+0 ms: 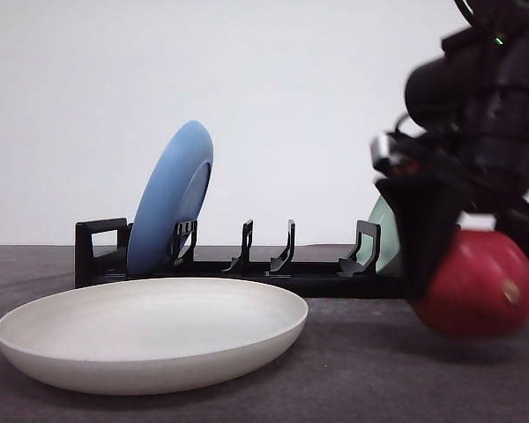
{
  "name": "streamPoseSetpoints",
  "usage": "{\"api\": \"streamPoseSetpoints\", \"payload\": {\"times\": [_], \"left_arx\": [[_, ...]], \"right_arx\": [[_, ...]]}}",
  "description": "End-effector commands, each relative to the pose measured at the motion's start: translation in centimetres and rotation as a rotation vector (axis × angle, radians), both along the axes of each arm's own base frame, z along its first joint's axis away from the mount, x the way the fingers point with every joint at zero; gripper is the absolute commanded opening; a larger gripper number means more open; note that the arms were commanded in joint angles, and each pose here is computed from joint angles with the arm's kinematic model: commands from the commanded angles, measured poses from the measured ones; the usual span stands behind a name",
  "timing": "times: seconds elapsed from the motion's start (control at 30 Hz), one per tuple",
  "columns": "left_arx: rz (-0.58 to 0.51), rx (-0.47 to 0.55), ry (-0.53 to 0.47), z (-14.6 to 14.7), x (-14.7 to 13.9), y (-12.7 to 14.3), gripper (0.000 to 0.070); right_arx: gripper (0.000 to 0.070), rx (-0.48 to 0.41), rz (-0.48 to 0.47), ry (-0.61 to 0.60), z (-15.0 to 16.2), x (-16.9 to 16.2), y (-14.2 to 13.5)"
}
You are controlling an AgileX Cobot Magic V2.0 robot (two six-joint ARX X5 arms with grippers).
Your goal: Place pomegranate in white plate
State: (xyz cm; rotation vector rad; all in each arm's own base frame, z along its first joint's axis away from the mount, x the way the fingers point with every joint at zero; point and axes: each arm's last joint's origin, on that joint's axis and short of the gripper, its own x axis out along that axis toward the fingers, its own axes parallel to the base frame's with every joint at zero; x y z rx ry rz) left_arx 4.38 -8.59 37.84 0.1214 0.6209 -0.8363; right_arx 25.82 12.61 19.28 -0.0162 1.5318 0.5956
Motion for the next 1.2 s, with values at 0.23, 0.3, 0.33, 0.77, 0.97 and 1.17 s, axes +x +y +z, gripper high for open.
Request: {"api": "streamPoseSetpoints", "payload": {"times": [0.23,0.3,0.33,0.77,0.97,1.17], "left_arx": [[-0.014,-0.032,-0.008,0.6,-0.1,-0.2,0.0636],[-0.014,-0.031,-0.007,0.6,-0.1,-0.2,0.0636],[-0.014,-0.030,-0.007,0.5,-0.1,-0.1,0.0636],[-0.005,-0.035,0.004,0.5,-0.1,-0.1,0.0636],[-0.002,-0.034,0.002,0.5,-0.1,-0.1,0.0636],[-0.002,-0.033,0.003,0.5,-0.1,-0.1,0.0636]], "right_arx": [[0.0513,0.067,0.154,-0.095,4.4,1.1,7.4],[0.0513,0.082,0.191,-0.112,4.6,1.3,9.4],[0.0513,0.088,0.205,-0.117,4.6,1.3,10.3],[0.0513,0.143,0.352,-0.171,0.7,0.6,17.2],[0.0513,0.148,0.364,-0.180,0.1,0.6,17.8],[0.0514,0.136,0.373,-0.163,-0.9,0.7,18.0]]}}
